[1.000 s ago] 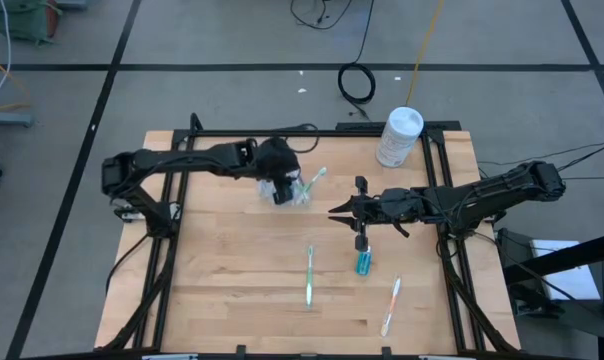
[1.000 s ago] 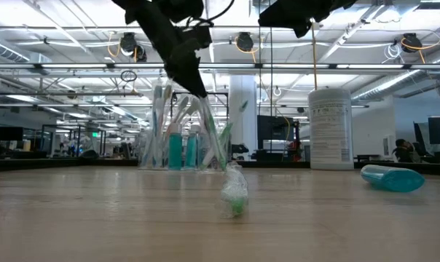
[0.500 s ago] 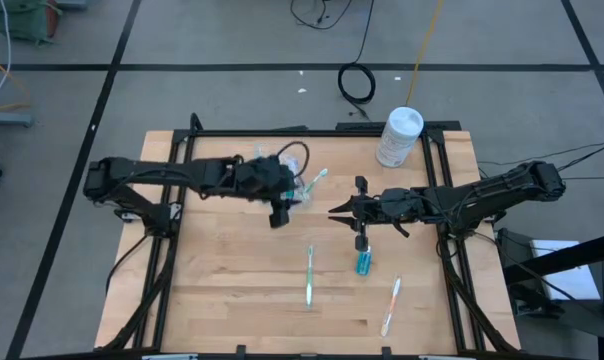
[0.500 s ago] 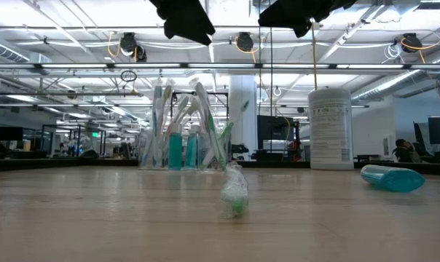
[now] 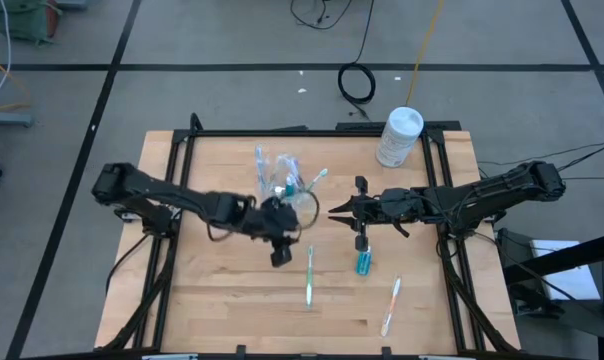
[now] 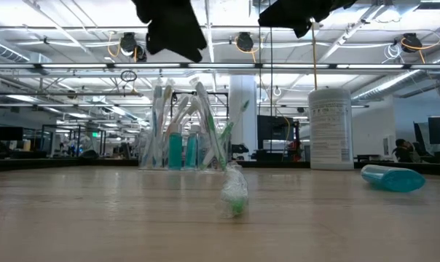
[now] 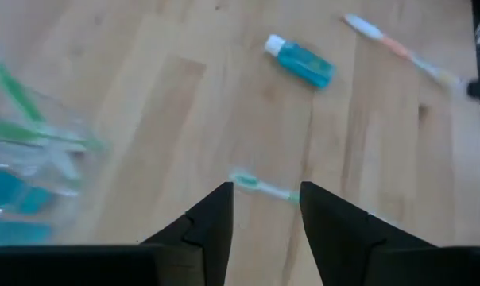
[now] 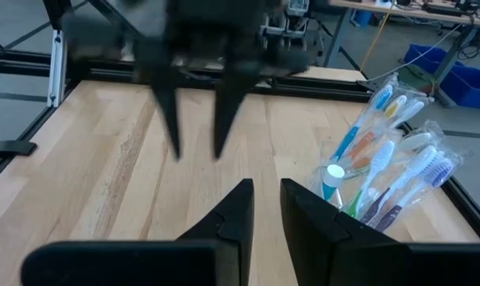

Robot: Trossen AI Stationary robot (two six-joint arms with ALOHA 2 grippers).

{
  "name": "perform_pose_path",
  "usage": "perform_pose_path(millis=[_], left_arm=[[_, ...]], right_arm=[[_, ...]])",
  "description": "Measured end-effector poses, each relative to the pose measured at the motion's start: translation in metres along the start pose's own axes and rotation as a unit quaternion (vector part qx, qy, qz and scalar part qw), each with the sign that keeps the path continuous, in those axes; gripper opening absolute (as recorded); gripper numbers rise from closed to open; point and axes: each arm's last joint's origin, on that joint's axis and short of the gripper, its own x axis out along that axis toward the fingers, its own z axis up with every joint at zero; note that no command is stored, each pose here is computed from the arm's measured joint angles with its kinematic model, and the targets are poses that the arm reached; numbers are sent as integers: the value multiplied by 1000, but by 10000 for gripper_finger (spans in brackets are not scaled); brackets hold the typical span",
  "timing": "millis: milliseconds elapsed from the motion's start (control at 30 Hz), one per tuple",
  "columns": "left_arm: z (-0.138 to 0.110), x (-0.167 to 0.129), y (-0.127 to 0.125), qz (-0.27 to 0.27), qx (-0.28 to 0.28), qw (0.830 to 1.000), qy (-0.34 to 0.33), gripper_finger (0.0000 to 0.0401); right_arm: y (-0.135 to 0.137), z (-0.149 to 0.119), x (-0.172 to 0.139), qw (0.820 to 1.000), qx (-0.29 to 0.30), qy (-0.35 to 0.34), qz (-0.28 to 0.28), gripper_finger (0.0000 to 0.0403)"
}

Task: Pick & Place toothbrushing station
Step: Put the green toothbrush into the transparent organizer

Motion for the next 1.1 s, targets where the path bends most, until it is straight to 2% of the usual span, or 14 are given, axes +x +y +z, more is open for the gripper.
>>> perform_pose_path(millis=[200,367,500,767,933,1100], left_arm=[[-14,42,-19,11,-94,996,-7,151],[-35,81,-31,18,-88,996,30,164],[-52,103,-33,31,-105,991,70,181],[-65,135,-37,25,-125,990,63,209],[-63,143,-28,55,-127,990,42,214],[-60,146,-5,98,-134,984,63,214]], right_arm=[[0,-1,0,1000,3,3,0,54],[0,-1,0,1000,2,7,0,54],[0,-2,0,1000,1,10,1,54],[1,-12,2,1000,25,14,1,54],[1,-12,2,1000,28,1,1,54],[1,-11,2,1000,29,-4,1,54]])
